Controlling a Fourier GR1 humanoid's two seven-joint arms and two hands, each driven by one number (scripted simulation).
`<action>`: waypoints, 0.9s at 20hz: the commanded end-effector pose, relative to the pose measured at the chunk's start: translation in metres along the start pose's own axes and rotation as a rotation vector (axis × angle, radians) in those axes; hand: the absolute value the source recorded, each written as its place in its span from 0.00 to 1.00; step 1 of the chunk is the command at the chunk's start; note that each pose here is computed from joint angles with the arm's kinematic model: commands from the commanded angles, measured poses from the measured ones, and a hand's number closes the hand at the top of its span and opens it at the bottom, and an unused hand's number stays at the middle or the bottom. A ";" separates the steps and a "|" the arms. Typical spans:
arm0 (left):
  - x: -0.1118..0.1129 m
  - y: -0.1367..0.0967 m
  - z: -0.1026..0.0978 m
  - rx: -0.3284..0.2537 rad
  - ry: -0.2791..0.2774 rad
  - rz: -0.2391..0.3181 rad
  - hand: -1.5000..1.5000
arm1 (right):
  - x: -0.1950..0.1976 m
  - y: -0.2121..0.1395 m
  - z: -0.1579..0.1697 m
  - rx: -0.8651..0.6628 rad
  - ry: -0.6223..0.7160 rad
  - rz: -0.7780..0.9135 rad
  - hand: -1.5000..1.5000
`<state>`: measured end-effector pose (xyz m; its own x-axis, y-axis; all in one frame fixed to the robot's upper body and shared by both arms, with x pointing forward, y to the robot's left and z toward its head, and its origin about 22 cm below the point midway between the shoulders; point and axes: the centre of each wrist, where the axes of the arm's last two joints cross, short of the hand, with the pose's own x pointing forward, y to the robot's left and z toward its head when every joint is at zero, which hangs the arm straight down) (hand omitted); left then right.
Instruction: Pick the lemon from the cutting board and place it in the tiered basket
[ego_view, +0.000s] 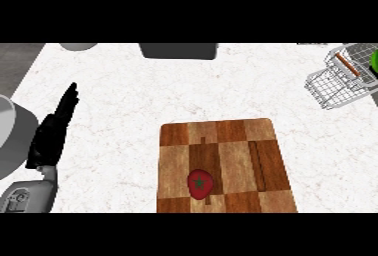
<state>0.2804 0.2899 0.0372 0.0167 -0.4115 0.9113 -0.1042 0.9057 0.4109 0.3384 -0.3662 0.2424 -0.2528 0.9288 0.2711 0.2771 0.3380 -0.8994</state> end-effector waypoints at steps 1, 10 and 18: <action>-0.007 -0.006 -0.011 -0.002 0.007 -0.003 0.50 | -0.017 0.002 -0.010 -0.038 0.020 0.194 1.00; -0.008 -0.006 -0.014 -0.001 -0.006 -0.004 0.50 | -0.075 0.020 -0.036 0.020 -0.002 0.160 1.00; 0.001 0.001 -0.011 0.000 0.004 0.019 0.50 | -0.099 0.043 -0.032 0.163 0.002 0.055 1.00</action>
<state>0.2865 0.2844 0.0354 0.0119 -0.4064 0.9136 -0.0979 0.9088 0.4055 0.3995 -0.4382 0.2055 -0.2254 0.9557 0.1893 0.2000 0.2356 -0.9511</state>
